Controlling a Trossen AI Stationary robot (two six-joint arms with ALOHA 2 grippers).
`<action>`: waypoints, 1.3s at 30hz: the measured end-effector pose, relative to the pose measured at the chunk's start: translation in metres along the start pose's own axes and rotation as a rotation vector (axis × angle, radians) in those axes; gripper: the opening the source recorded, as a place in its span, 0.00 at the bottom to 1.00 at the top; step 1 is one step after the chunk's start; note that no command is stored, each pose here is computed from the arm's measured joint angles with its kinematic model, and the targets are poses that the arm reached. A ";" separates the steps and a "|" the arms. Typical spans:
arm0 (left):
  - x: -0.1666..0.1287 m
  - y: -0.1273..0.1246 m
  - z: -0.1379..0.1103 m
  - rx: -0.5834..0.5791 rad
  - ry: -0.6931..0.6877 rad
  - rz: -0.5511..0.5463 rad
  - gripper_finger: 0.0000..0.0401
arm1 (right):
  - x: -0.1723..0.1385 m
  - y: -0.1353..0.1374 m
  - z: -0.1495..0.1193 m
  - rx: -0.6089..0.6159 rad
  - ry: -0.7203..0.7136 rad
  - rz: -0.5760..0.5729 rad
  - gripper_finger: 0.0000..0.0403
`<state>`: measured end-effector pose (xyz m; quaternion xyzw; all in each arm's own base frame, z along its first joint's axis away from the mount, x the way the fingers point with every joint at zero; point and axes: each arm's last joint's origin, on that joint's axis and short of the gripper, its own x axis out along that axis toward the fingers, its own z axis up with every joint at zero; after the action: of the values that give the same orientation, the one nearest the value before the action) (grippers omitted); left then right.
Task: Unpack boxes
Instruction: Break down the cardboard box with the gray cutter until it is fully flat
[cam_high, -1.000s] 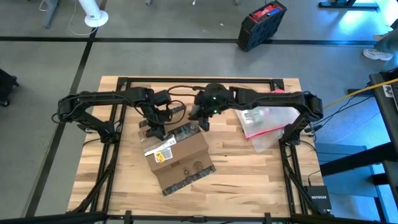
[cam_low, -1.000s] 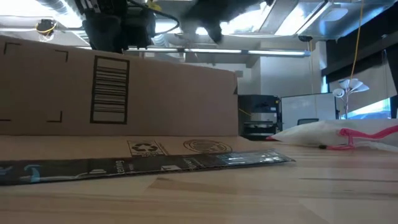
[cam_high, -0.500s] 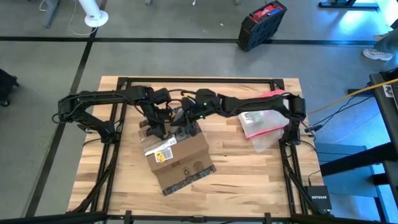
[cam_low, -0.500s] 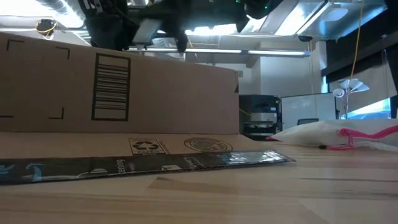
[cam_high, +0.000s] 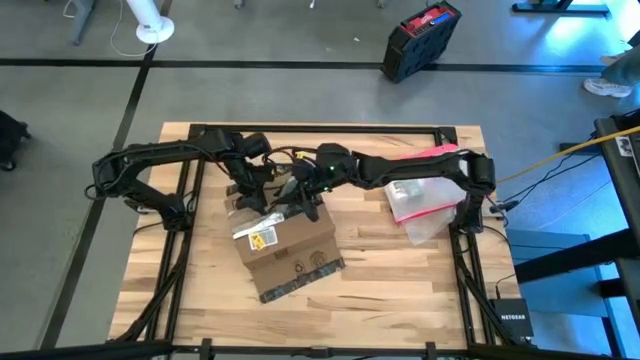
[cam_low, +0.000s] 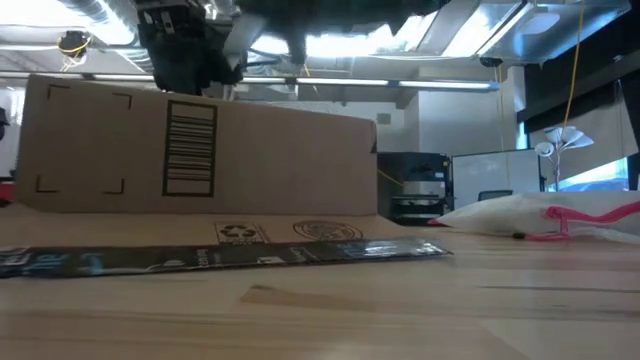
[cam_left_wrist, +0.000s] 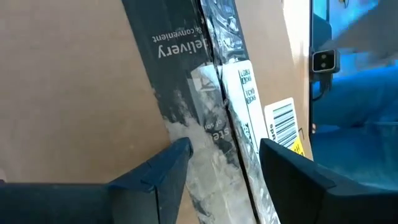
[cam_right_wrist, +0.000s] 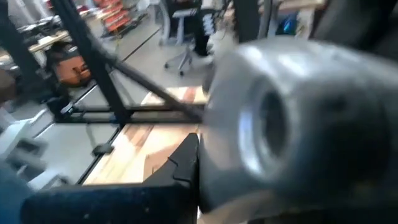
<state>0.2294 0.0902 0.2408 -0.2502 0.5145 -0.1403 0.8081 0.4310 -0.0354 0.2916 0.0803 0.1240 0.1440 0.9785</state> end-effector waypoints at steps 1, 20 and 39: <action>-0.001 0.001 0.000 0.001 -0.003 0.002 0.48 | -0.005 0.001 0.006 -0.015 -0.015 -0.022 0.17; -0.022 0.026 -0.003 -0.093 -0.116 -0.022 0.48 | -0.037 -0.020 -0.040 0.096 -0.185 -0.109 0.17; -0.021 0.028 -0.003 -0.108 -0.092 0.072 0.48 | 0.004 -0.044 -0.068 0.078 -0.217 -0.049 0.17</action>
<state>0.2168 0.1230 0.2408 -0.2810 0.4925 -0.0713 0.8206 0.4282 -0.0679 0.2168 0.1302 0.0246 0.1056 0.9855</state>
